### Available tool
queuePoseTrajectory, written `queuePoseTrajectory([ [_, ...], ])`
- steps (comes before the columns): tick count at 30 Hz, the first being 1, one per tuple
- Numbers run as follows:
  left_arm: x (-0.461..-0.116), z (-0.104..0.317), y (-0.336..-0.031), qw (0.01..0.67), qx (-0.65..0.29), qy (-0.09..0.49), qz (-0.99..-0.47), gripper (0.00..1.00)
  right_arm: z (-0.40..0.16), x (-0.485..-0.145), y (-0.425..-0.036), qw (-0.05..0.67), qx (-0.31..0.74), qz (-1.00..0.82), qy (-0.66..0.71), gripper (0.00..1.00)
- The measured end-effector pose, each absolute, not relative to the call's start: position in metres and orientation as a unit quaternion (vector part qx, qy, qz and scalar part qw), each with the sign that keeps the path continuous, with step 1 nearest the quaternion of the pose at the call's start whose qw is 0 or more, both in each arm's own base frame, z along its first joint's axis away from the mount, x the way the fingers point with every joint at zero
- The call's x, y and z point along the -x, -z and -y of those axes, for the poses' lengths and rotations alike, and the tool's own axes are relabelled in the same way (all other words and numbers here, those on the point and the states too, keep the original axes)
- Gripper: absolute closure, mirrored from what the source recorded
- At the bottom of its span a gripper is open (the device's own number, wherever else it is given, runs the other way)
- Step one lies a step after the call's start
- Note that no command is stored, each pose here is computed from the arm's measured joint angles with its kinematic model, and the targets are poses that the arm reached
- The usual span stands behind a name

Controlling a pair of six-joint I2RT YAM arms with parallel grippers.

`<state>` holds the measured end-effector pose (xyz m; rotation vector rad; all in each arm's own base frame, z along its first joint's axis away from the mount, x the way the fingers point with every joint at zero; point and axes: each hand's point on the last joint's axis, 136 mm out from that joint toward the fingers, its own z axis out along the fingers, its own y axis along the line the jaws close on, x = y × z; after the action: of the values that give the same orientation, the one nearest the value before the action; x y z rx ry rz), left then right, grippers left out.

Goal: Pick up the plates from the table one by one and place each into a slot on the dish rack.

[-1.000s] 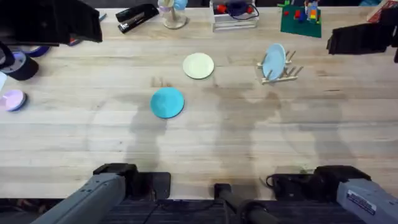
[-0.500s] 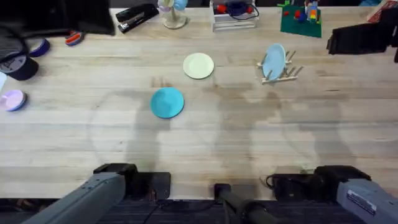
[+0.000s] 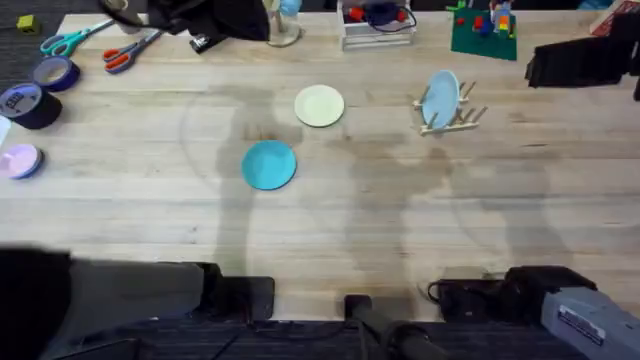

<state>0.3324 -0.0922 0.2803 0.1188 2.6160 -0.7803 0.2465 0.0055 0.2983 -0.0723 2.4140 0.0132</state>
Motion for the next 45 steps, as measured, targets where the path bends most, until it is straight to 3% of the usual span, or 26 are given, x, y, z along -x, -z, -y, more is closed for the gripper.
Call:
queuePoseTrajectory([
  [9,-0.364,0.101,-0.234,0.134,-0.033,0.346,-0.928,0.958,-0.006,-0.246,-0.298,0.355,0.028,-0.934,-0.005,0.007],
  [13,-0.392,0.097,-0.187,0.097,-0.018,0.369,-0.924,0.958,-0.006,-0.246,-0.298,0.355,0.028,-0.934,-0.005,0.008],
  [26,-0.403,0.104,-0.129,0.084,-0.009,0.396,-0.914,0.958,-0.006,-0.246,-0.298,0.355,0.028,-0.934,-0.005,0.007],
  [45,-0.404,0.107,-0.126,0.084,-0.002,0.409,-0.909,0.958,-0.006,-0.248,-0.299,0.358,0.028,-0.933,-0.005,0.007],
])
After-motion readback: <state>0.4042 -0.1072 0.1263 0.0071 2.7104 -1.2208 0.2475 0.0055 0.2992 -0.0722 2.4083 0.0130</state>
